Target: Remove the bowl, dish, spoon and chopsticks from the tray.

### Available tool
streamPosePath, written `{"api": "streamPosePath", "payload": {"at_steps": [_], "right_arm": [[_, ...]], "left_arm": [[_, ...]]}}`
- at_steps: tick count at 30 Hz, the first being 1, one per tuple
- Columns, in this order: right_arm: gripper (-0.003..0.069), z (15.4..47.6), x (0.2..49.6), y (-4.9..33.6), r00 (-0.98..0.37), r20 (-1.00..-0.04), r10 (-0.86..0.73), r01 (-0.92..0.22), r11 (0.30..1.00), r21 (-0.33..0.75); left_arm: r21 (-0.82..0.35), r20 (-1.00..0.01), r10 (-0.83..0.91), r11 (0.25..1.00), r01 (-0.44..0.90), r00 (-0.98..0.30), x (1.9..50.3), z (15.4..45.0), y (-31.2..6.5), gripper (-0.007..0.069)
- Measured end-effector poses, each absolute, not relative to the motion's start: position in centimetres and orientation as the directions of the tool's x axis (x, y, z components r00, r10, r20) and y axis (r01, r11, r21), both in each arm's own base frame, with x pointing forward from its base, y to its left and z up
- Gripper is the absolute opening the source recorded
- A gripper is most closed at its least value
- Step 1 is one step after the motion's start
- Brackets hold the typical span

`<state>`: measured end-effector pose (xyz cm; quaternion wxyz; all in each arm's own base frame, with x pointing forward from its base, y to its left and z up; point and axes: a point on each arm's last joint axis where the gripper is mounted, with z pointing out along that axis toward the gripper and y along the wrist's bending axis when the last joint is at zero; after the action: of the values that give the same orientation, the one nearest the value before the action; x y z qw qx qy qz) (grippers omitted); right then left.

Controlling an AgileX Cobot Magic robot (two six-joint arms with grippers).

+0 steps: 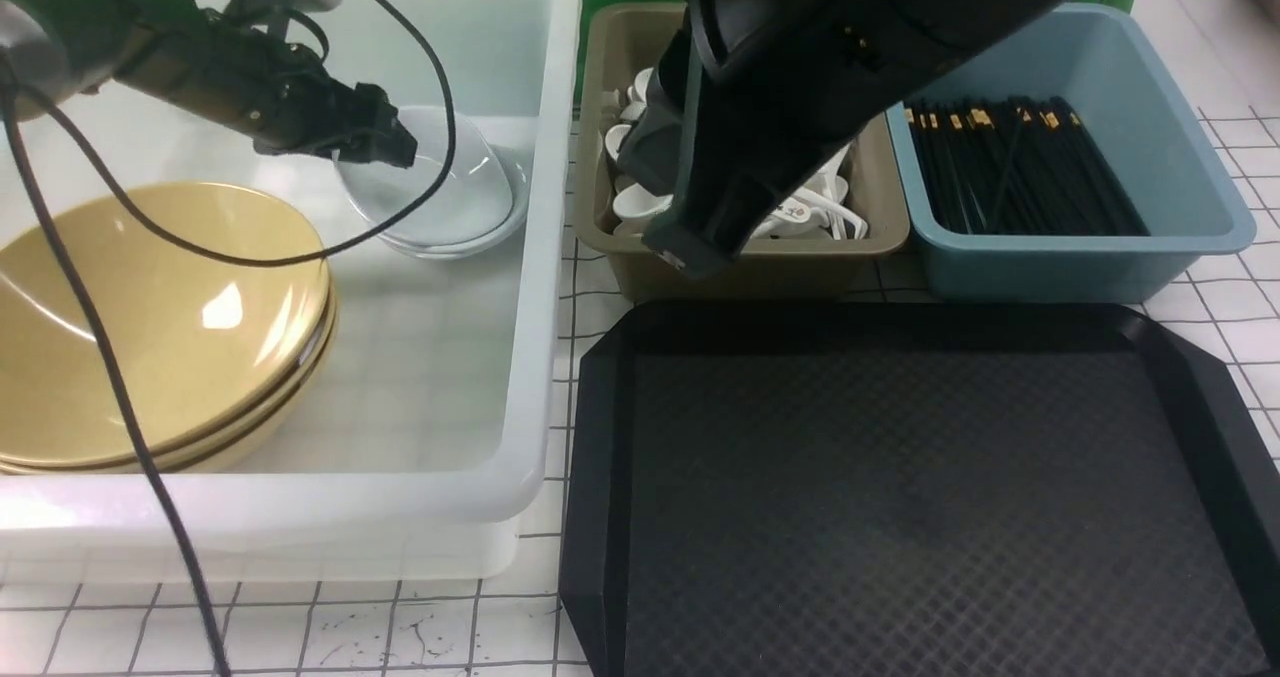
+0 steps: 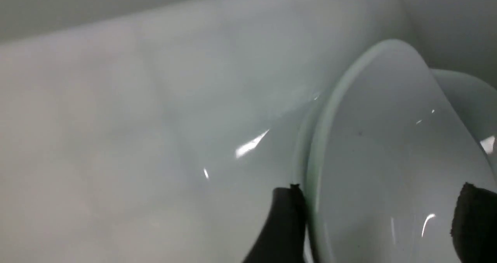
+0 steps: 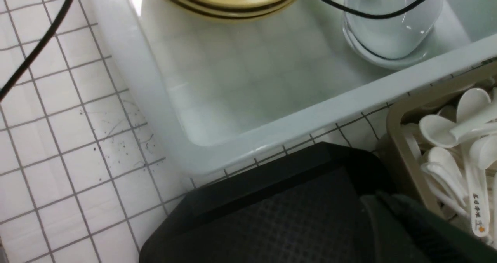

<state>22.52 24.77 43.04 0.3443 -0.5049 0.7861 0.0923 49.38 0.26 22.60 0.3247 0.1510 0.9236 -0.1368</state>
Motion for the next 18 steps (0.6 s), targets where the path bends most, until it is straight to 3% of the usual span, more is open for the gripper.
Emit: {"api": "streamPosePath", "payload": {"at_steps": [4,7,10,13,18], "right_arm": [[0.0065,42.8,22.6,24.2,-0.291,-0.592,-0.752,-0.841,0.496,-0.216],[0.0067,42.6,22.8,23.7,-0.328,-0.557,-0.763,-0.817,0.525,-0.239],[0.0069,42.7,22.7,23.0,-0.367,-0.534,-0.762,-0.787,0.560,-0.258],[0.0071,42.9,22.1,22.3,-0.383,-0.542,-0.748,-0.777,0.578,-0.249],[0.0077,42.3,20.1,20.0,-0.411,-0.528,-0.744,-0.770,0.593,-0.236]], "left_arm": [[-0.124,-0.657,0.209,0.918,0.377,-0.725,49.3,25.8,0.4,0.0590],[-0.103,-0.679,0.220,0.916,0.387,-0.701,48.5,29.8,0.2,0.0589],[-0.086,-0.694,0.222,0.919,0.384,-0.685,46.1,35.9,0.0,0.0502],[-0.061,-0.700,0.218,0.931,0.361,-0.680,43.1,40.7,0.0,0.0353],[-0.013,-0.728,0.219,0.943,0.332,-0.649,38.7,44.9,0.1,0.0090]]}}
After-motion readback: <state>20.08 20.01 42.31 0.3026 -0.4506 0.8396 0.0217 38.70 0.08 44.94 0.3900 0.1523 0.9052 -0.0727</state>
